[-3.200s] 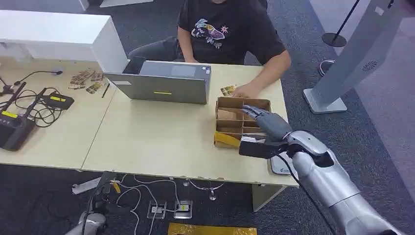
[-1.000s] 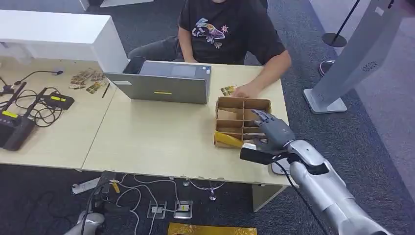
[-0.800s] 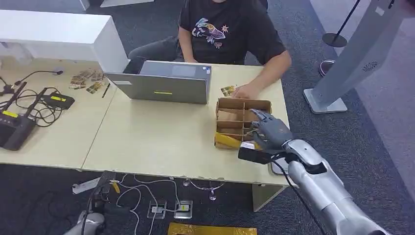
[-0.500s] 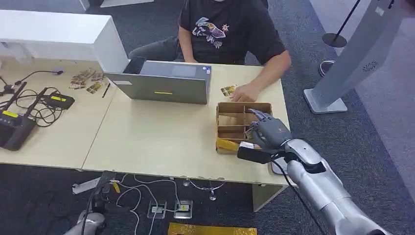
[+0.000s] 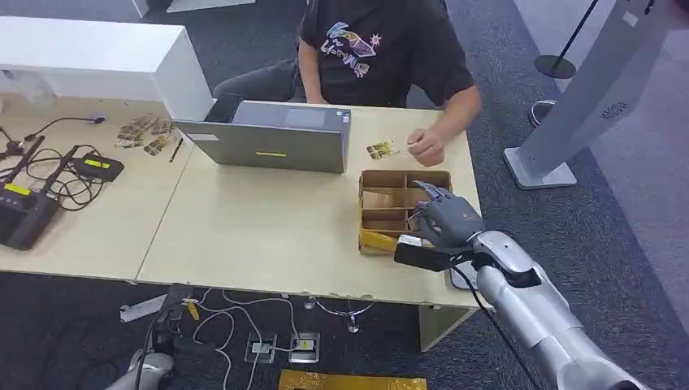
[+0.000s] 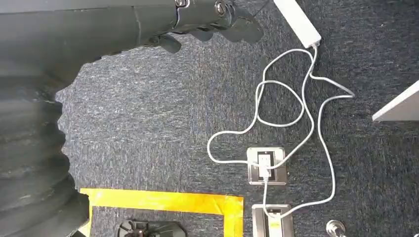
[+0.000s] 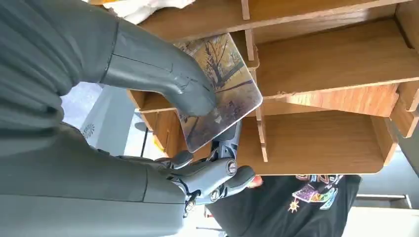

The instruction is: Pass the card to the sensor for recognition and then transmit it.

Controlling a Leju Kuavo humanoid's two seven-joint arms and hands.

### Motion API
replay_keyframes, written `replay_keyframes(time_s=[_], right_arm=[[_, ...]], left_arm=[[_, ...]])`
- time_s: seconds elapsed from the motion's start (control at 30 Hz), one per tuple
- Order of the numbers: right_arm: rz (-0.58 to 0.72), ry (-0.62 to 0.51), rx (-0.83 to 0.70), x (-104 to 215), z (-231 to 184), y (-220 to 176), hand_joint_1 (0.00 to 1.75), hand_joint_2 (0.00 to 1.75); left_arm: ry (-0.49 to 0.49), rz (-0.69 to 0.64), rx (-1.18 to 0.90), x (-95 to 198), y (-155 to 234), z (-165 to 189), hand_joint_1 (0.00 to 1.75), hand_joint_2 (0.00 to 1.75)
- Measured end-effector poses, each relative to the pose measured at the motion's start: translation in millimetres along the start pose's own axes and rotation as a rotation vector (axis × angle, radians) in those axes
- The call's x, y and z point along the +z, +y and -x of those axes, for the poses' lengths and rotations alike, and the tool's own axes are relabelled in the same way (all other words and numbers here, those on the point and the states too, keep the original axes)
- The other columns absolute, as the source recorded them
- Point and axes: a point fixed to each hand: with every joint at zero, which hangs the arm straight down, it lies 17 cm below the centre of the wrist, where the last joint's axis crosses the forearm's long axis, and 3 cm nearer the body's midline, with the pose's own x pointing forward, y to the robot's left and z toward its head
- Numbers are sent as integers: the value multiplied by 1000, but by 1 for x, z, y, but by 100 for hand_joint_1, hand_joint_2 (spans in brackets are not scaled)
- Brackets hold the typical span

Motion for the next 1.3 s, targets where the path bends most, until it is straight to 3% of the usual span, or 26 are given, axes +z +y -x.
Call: replay_keyframes(time_s=[0.17, 0.27, 0.6, 0.8, 1.0, 1.3], right_arm=[[27, 5, -11, -1, 1, -5, 175, 175], [139, 19, -14, -4, 8, -33, 175, 175], [548, 50, 26, -10, 63, -233, 175, 175], [655, 52, 46, -5, 75, -300, 175, 175], [595, 53, 24, -22, 76, -308, 175, 175], [403, 103, 20, -52, 78, -245, 175, 175]], left_arm=[[-1, -1, -3, 0, 0, 0, 0, 175], [-5, -2, -8, 0, 0, -1, 0, 175], [-18, -12, -26, 0, 1, -4, 0, 175], [-19, -22, -26, 0, 2, -4, 0, 175], [-21, -22, -25, 0, 1, -5, 0, 175], [-19, -10, -22, 1, -2, -6, 0, 175]])
